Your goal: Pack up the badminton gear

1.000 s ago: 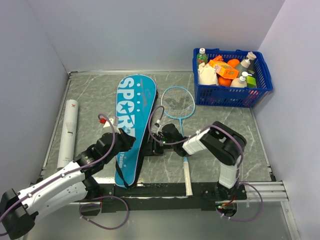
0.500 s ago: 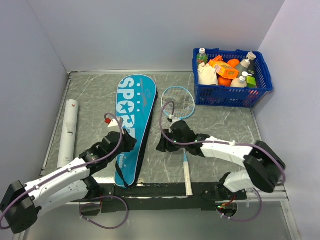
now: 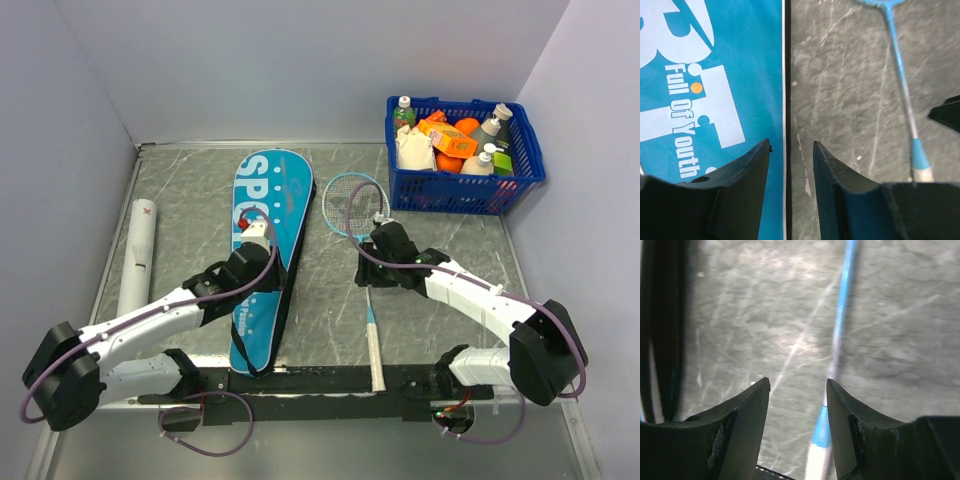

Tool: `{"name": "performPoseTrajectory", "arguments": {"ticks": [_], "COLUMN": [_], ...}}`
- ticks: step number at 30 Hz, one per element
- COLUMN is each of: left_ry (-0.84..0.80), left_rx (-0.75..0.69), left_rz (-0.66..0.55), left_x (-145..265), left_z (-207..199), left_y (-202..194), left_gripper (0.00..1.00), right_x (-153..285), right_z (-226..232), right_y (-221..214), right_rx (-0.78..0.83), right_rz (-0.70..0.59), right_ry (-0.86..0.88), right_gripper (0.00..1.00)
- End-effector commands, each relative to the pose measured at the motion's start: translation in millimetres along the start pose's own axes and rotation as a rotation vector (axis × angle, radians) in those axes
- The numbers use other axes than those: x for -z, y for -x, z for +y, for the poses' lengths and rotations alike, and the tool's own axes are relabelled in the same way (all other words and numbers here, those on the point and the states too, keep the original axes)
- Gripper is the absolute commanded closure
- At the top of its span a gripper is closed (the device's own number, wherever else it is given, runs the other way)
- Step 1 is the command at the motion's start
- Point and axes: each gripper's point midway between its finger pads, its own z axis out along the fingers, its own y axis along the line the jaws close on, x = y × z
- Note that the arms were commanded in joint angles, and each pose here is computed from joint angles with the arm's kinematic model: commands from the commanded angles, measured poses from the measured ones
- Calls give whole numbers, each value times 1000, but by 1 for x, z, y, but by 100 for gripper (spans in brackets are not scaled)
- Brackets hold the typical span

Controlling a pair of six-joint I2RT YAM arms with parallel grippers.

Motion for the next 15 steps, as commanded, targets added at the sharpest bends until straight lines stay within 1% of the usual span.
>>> {"name": "performPoseTrajectory", "arguments": {"ticks": [1, 7, 11, 15], "left_ry": [3, 84, 106, 129], "left_rx": [-51, -120, -155, -185], "left_rz": [44, 64, 59, 73], "left_x": [-9, -26, -32, -38], "left_z": [-6, 5, 4, 7], "left_y": [-3, -7, -3, -8], "left_gripper": [55, 53, 53, 52], "right_x": [1, -2, -4, -7], "right_z": [-14, -15, -16, -19], "right_y": [7, 6, 5, 4], "right_rx": [0, -10, -8, -10], "right_rz": [21, 38, 50, 59], "right_ry": [-35, -13, -17, -20], "right_gripper": [43, 43, 43, 43]}}
